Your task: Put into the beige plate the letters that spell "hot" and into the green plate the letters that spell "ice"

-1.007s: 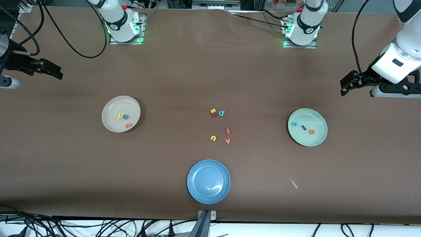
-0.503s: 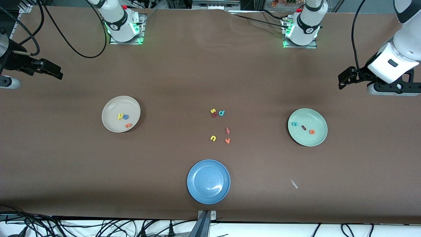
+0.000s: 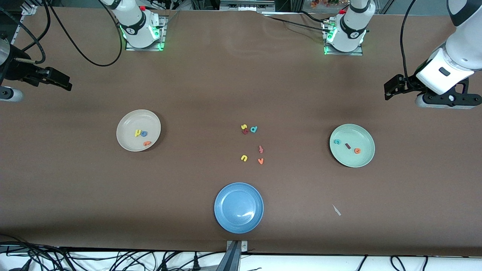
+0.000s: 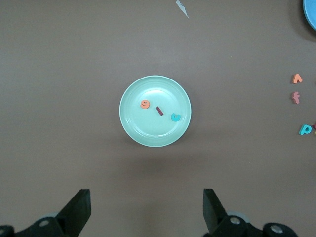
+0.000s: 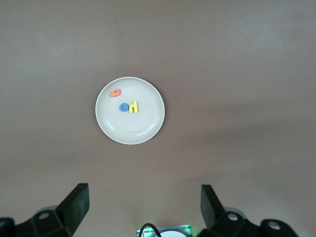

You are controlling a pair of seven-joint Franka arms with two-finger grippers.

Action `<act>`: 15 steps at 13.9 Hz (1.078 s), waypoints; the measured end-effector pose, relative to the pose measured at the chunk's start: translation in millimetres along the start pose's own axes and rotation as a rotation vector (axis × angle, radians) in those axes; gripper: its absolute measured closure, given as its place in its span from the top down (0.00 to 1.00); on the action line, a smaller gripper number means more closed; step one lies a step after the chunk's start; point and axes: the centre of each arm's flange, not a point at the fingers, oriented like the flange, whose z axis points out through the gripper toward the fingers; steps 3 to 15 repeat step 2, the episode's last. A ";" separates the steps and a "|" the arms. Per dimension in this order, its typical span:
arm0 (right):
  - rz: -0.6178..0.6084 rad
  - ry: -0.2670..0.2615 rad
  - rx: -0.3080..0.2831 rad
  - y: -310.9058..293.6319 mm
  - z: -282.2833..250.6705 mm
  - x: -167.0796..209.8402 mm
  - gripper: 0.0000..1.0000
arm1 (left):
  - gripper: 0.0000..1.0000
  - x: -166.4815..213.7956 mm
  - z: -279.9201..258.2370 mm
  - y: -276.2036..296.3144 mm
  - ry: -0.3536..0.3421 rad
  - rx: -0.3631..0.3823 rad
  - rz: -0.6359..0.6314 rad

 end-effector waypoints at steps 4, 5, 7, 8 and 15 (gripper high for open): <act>0.000 0.000 0.000 0.0 0.0 0.0 1.00 | 1.00 3.5 8.9 4.9 -0.018 0.001 0.011; 0.000 0.000 0.000 0.0 0.0 0.0 1.00 | 1.00 3.5 8.9 4.9 -0.018 0.001 0.011; 0.000 0.000 0.000 0.0 0.0 0.0 1.00 | 1.00 3.5 8.9 4.9 -0.018 0.001 0.011; 0.000 0.000 0.000 0.0 0.0 0.0 1.00 | 1.00 3.5 8.9 4.9 -0.018 0.001 0.011; 0.000 0.000 0.000 0.0 0.0 0.0 1.00 | 1.00 3.5 8.9 4.9 -0.018 0.001 0.011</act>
